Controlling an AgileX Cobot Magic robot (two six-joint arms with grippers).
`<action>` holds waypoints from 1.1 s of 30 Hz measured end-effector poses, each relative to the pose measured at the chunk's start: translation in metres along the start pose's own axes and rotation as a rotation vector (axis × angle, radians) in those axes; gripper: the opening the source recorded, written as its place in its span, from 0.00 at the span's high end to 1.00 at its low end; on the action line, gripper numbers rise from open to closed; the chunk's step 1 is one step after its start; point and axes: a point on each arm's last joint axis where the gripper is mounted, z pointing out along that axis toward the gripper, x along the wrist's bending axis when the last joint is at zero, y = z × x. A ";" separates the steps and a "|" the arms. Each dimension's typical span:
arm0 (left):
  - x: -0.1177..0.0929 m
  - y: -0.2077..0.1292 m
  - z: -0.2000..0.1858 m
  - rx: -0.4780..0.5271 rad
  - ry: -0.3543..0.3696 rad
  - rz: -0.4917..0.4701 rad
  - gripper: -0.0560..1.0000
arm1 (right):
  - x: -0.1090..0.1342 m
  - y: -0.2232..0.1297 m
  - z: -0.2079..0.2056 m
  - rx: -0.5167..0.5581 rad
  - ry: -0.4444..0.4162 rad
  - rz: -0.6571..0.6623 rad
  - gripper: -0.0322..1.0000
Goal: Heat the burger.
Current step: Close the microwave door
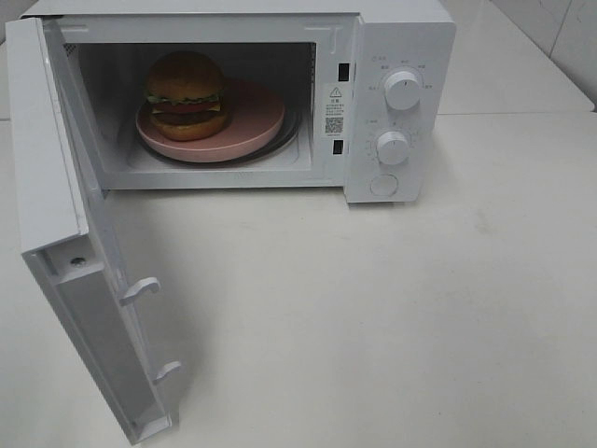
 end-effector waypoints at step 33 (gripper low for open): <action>0.000 0.000 0.000 0.000 0.000 0.000 0.02 | 0.000 0.000 0.000 0.000 0.003 0.001 0.23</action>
